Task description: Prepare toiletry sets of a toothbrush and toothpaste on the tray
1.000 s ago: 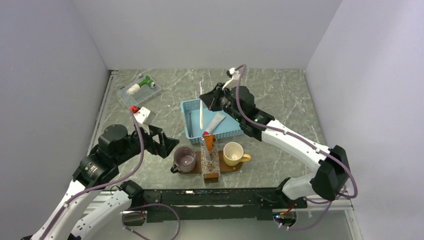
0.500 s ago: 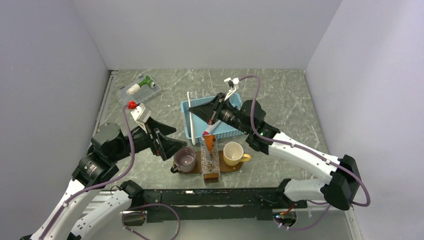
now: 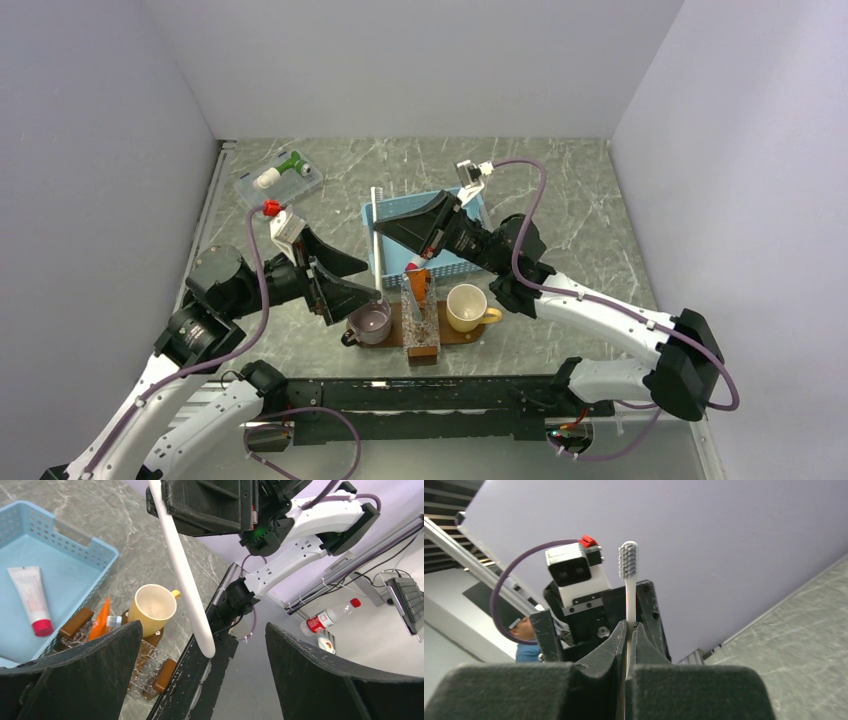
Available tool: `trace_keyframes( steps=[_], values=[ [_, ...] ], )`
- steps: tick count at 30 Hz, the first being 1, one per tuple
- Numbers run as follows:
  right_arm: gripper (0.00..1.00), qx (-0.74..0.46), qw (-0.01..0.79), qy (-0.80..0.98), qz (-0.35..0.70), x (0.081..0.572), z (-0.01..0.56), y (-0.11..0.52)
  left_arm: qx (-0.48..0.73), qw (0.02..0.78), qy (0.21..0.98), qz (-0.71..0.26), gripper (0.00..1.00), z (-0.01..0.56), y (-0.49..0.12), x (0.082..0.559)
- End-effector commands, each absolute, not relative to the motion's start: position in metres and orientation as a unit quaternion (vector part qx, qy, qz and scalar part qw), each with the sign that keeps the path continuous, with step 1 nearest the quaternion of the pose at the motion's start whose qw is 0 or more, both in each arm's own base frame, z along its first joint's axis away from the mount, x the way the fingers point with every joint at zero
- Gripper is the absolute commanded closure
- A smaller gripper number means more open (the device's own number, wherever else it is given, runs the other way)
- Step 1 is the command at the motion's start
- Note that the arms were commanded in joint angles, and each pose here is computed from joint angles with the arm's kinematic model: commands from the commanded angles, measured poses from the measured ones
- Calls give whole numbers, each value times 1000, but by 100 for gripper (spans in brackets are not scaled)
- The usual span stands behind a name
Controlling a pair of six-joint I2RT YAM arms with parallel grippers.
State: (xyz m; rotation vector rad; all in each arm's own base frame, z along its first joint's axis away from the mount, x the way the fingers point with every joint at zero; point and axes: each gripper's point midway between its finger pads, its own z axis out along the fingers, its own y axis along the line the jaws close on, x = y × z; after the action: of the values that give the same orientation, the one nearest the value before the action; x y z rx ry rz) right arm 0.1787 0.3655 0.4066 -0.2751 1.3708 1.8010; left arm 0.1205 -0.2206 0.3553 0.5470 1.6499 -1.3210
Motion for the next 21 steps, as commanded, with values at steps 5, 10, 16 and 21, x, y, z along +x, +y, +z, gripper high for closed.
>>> trace_keyframes(
  steps=[5, 10, 16, 21],
  values=[
    [100, -125, 394, 459, 787, 155, 445, 366, 250, 451, 628, -583, 2, 369, -229, 107],
    [100, -126, 388, 451, 794, 154, 445, 369, 267, 441, 613, -598, 24, 371, -232, 99],
    [100, -127, 391, 451, 792, 154, 443, 368, 278, 436, 606, -604, 63, 372, -234, 96],
    [100, -131, 398, 456, 786, 153, 442, 366, 267, 438, 620, -594, 100, 368, -234, 103]
  ],
)
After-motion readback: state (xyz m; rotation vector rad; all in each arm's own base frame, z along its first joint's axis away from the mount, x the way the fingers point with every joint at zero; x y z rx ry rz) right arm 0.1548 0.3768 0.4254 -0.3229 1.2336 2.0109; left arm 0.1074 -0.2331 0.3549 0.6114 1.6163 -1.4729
